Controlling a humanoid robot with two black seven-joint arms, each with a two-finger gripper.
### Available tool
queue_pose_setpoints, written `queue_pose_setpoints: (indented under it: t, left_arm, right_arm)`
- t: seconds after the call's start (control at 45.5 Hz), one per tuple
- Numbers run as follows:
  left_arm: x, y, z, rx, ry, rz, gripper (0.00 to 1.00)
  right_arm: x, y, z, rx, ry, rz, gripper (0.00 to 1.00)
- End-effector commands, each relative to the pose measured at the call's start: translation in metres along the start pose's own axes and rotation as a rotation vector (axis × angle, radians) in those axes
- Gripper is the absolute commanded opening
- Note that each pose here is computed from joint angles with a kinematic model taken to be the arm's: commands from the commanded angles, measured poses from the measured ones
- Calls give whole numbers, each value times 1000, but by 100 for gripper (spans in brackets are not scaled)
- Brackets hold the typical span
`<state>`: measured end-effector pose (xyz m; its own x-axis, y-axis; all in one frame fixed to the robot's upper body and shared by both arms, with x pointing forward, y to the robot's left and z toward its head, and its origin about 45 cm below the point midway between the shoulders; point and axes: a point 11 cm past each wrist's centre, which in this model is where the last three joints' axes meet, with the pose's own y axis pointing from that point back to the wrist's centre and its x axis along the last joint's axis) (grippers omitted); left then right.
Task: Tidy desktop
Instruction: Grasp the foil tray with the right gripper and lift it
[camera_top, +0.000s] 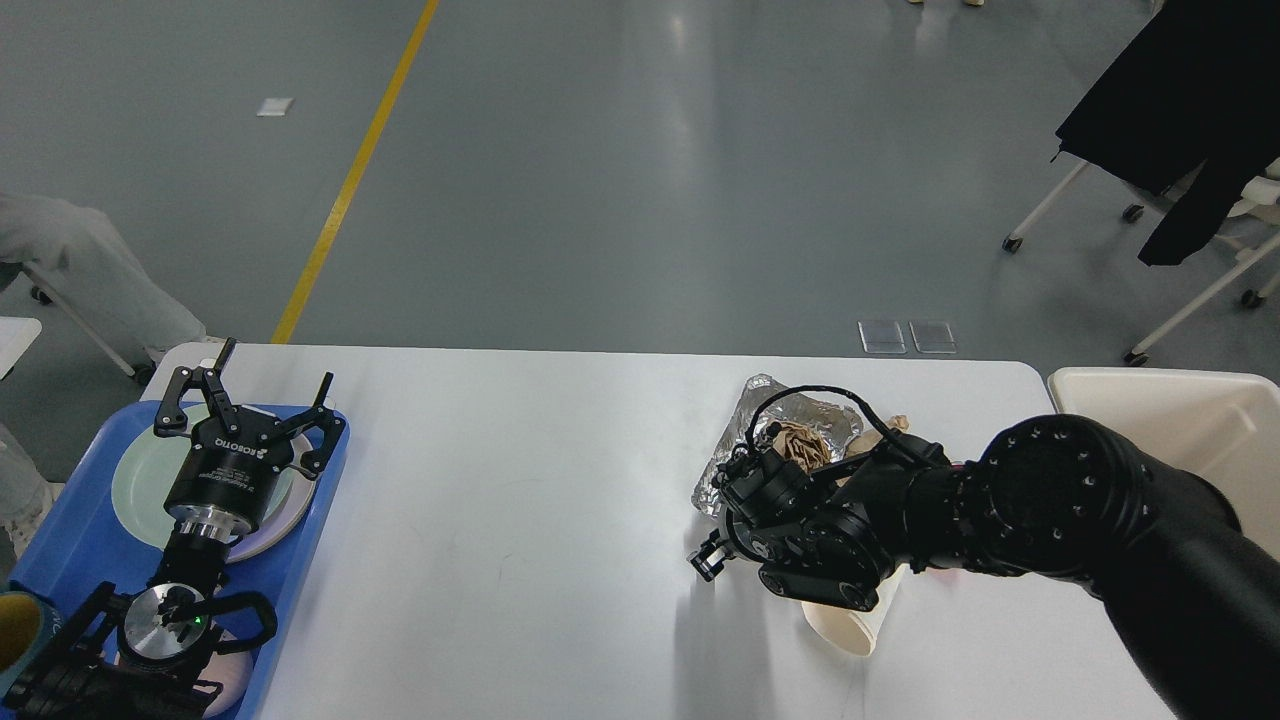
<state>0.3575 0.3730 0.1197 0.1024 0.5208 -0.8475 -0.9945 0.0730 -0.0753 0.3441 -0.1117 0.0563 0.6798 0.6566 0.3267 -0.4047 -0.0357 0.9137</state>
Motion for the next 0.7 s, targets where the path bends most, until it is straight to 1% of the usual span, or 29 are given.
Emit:
queue_pose_setpoints:
  t: [0.0, 0.066, 0.132, 0.22, 0.263, 0.285, 0.395, 0.681]
  left_arm:
    - [0, 0, 0, 0, 0, 0, 96]
    - [0, 0, 0, 0, 0, 0, 96]
    - [0, 0, 0, 0, 0, 0, 96]
    - [0, 0, 0, 0, 0, 0, 96]
    - [0, 0, 0, 0, 0, 0, 96]
    - [0, 0, 0, 0, 0, 1, 96]
    - [0, 0, 0, 0, 0, 0, 96]
    - [0, 0, 0, 0, 0, 0, 96]
  right_arm:
    - [2, -1, 1, -2, -15, 26, 53]
    - [2, -1, 0, -1, -18, 29, 47]
    - [1, -1, -1, 2, -16, 26, 36]
    - [0, -1, -2, 6, -16, 24, 27]
    - [0, -2, -3, 7, -18, 22, 26]
    - [-1, -2, -4, 9, -18, 20, 24]
    - [-2, -2, -5, 13, -26, 17, 0]
    - [-7, -2, -13, 36, -35, 8, 0]
